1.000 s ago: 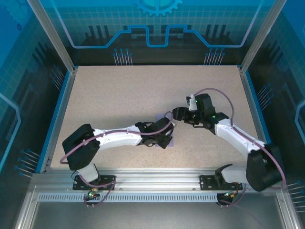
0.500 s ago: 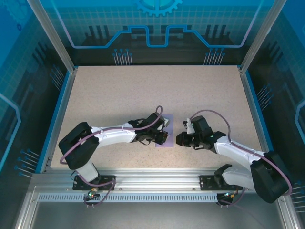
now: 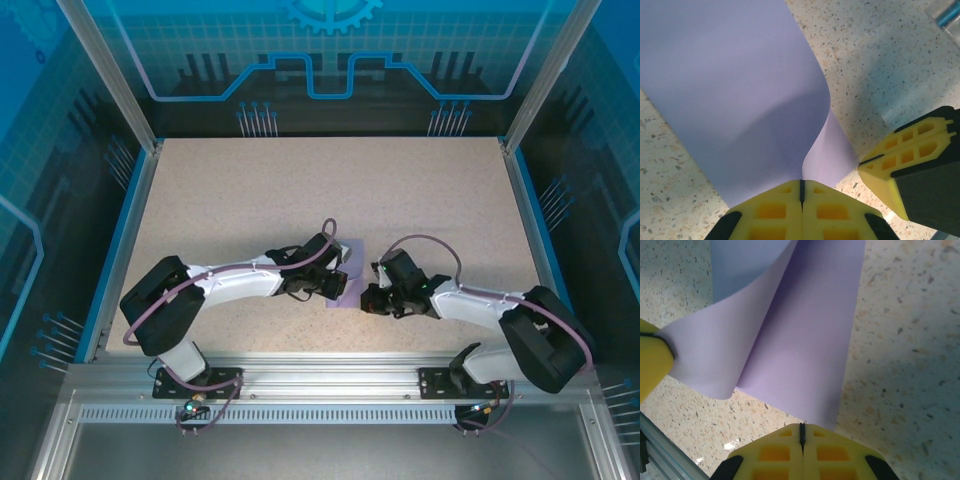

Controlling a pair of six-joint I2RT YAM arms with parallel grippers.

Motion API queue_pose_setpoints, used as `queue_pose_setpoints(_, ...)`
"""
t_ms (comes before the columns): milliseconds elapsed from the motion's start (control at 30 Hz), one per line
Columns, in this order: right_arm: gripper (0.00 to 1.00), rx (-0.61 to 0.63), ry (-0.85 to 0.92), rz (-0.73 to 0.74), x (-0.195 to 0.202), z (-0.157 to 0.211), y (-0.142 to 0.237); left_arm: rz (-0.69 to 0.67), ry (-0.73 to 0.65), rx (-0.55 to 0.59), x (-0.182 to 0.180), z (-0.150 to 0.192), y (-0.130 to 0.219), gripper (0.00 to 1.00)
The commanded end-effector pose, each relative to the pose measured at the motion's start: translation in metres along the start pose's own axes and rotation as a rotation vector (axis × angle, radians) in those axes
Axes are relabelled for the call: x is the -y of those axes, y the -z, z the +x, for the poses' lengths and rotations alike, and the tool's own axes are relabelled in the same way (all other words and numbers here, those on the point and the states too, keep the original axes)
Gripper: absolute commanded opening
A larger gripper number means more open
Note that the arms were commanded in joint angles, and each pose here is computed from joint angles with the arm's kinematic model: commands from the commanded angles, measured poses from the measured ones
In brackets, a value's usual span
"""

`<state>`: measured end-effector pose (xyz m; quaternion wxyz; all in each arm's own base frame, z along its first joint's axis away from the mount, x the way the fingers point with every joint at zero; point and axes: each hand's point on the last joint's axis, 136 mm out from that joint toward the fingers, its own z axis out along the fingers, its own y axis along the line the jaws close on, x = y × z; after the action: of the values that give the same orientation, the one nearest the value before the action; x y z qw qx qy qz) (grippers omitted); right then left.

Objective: Fold a paper plane with a square sheet of paper (fold left side to right side)
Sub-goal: Fold the triangle a second time at the center of the table.

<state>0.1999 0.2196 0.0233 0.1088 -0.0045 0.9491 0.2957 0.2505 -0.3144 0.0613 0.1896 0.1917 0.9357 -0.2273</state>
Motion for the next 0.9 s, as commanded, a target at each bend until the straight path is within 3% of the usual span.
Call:
queue_pose_setpoints(0, 0.04, 0.025, 0.012, 0.006, -0.009, -0.01, -0.002, -0.029, -0.019, 0.008, -0.004, -0.006, 0.005, 0.05)
queue_pose_setpoints(867, 0.04, -0.099, -0.004, 0.149, 0.022, 0.019, -0.014, -0.092, -0.025, -0.009, -0.023, -0.014, -0.011, 0.05)
